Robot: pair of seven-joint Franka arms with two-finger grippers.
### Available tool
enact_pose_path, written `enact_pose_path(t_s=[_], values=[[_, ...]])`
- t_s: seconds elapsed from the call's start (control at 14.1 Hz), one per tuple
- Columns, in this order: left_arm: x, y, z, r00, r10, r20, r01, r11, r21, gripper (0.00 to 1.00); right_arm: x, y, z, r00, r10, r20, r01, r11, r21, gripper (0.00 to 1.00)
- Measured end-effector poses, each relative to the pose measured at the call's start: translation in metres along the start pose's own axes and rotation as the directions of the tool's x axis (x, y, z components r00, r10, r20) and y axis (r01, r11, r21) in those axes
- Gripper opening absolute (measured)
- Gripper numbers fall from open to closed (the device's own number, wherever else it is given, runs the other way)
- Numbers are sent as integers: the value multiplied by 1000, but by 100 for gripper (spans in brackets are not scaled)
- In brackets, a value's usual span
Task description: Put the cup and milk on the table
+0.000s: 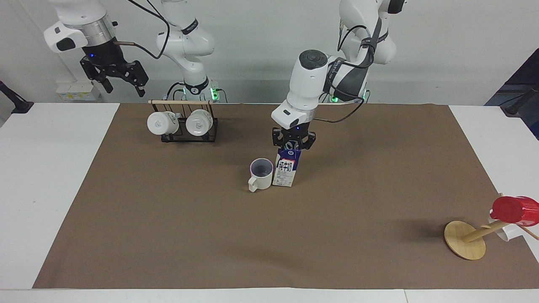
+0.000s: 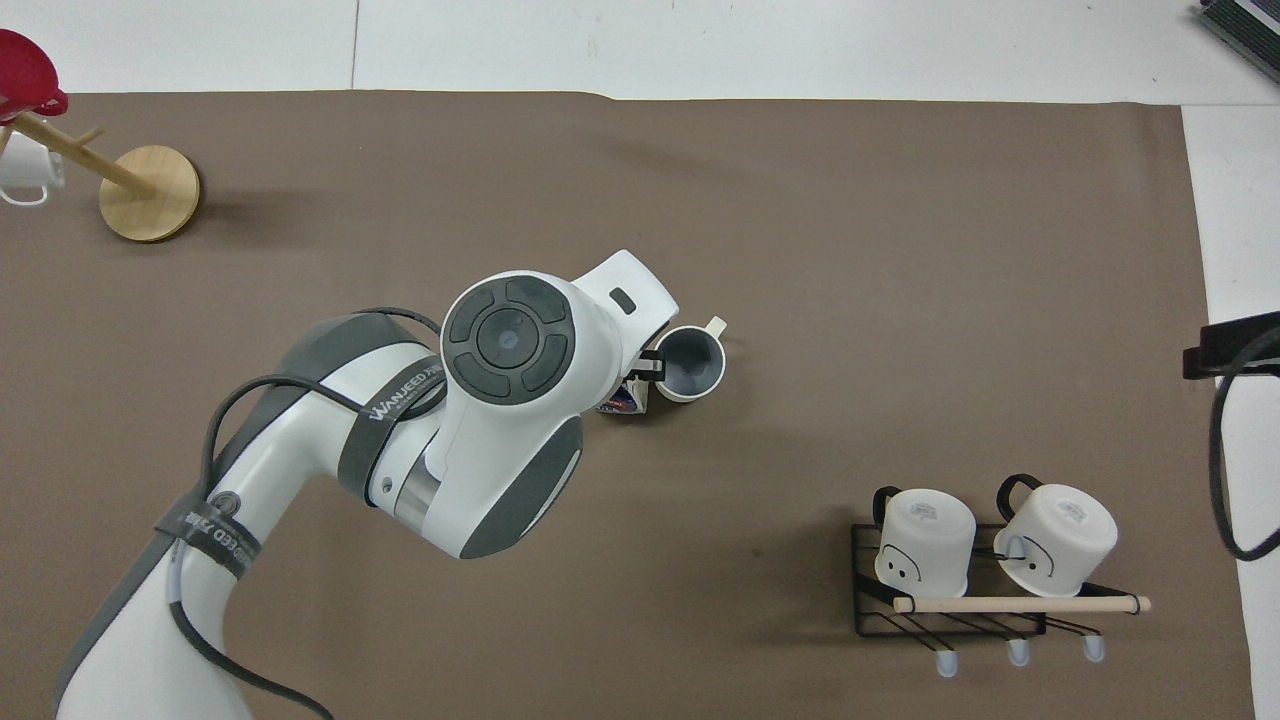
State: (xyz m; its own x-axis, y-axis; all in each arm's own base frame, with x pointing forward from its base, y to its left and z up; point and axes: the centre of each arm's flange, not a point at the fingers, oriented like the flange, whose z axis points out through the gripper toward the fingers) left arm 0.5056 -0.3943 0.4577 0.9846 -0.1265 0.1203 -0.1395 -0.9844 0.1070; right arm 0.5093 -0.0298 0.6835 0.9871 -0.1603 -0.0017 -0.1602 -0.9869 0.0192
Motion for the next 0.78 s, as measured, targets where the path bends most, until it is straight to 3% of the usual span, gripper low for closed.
enact_pose_path(t_s=[0.21, 0.43, 0.5, 0.78], values=[[0, 0, 0, 1000, -1, 0, 1, 1000, 0, 56, -10, 1, -10, 1000, -2, -6, 2, 1000, 2, 100], [1, -2, 2, 1000, -4, 3, 4, 1000, 2, 93, -13, 1, -13, 1000, -3, -6, 3, 1000, 3, 100], [2, -3, 1, 1000, -6, 2, 6, 1000, 3, 100, -15, 1, -14, 1000, -2, -1, 2, 1000, 3, 100], [11, -26, -43, 998, -45, -39, 45, 999, -9, 100, -15, 2, -16, 1000, -2, -7, 2, 1000, 4, 100]])
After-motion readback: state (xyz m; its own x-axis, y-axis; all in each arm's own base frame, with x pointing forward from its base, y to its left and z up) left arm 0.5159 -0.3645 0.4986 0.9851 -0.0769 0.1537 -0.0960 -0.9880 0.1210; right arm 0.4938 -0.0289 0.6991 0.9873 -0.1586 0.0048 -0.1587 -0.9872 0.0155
